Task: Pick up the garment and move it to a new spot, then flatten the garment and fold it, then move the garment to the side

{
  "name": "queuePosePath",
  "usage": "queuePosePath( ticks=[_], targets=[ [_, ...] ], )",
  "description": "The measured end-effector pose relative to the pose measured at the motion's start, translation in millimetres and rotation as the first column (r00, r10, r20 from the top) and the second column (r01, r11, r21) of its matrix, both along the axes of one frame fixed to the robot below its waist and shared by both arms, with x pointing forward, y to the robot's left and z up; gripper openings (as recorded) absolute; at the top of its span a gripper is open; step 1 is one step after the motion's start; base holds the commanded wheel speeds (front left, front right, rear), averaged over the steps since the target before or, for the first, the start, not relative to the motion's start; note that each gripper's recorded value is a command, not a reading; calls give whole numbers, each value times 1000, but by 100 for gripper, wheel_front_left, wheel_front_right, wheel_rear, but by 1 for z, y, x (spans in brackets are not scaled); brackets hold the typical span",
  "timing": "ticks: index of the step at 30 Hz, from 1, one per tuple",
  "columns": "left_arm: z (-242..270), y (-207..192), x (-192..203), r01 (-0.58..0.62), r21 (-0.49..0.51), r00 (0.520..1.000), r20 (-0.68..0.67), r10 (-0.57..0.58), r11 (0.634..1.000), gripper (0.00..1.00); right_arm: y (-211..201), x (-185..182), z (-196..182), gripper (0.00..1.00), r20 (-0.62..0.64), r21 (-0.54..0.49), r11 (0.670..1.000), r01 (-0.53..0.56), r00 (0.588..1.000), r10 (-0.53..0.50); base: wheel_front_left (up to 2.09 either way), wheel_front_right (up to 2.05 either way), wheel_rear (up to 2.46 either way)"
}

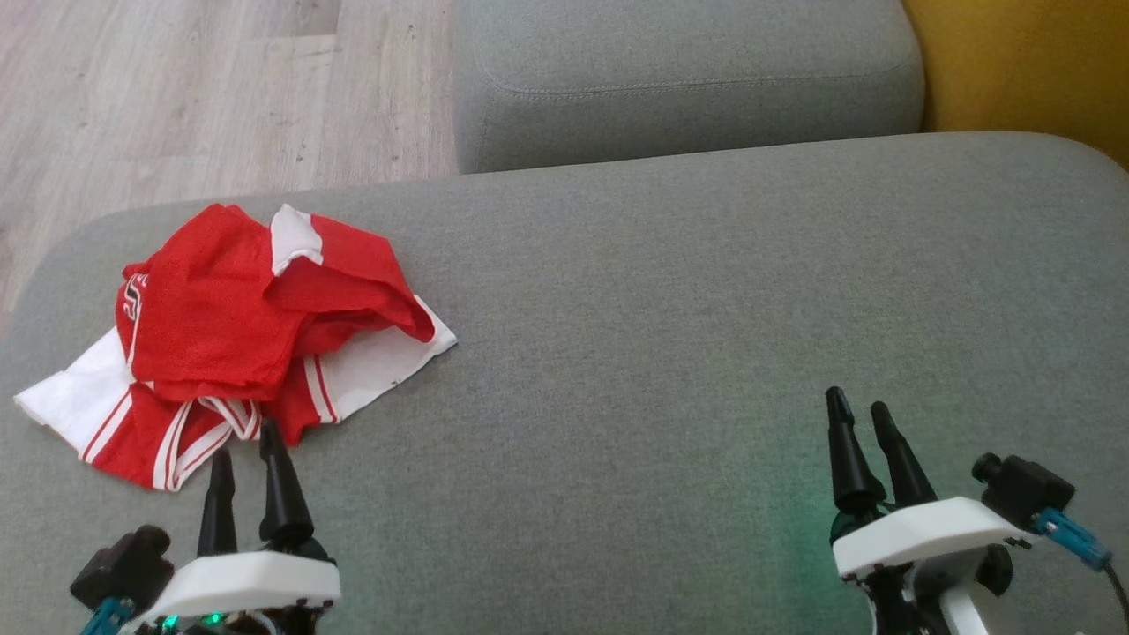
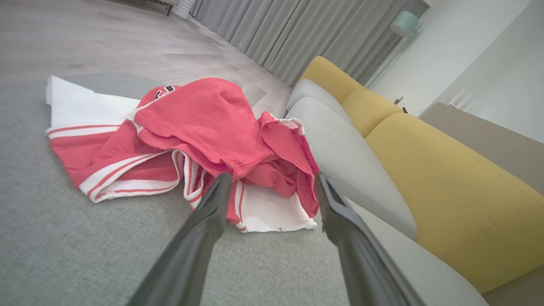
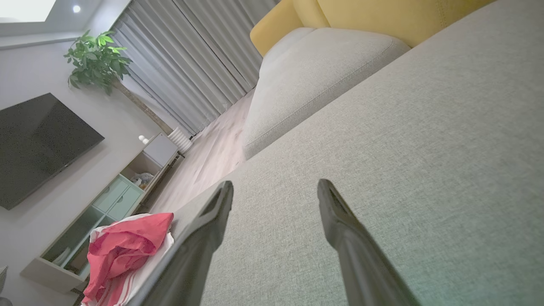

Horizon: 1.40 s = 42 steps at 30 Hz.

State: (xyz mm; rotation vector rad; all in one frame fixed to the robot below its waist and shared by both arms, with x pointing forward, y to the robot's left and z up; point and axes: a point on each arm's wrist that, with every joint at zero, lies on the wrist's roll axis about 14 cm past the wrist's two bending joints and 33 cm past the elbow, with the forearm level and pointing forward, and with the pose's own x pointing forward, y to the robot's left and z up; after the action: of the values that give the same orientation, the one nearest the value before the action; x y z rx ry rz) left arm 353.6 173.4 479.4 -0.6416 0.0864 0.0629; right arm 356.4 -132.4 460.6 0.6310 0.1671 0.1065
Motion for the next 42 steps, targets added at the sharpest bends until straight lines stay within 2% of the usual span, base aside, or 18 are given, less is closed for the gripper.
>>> queuePosePath(
  ticks=[13,23,29,42],
  targets=[
    [15,-3,1,3,156,998,63,-13,988,100,16,5,14,100,80,-151,987,-61,994,74,0,0,0],
    [13,-2,-3,-7,262,998,63,-10,965,100,22,4,15,100,111,-269,959,-84,987,118,0,0,0],
    [14,-7,-4,2,341,997,76,-30,940,100,28,3,18,100,134,-340,935,-101,979,155,0,0,0],
    [16,-10,-6,-1,504,993,99,-57,863,100,43,1,19,100,164,-498,856,-139,954,250,0,0,0]
  ],
)
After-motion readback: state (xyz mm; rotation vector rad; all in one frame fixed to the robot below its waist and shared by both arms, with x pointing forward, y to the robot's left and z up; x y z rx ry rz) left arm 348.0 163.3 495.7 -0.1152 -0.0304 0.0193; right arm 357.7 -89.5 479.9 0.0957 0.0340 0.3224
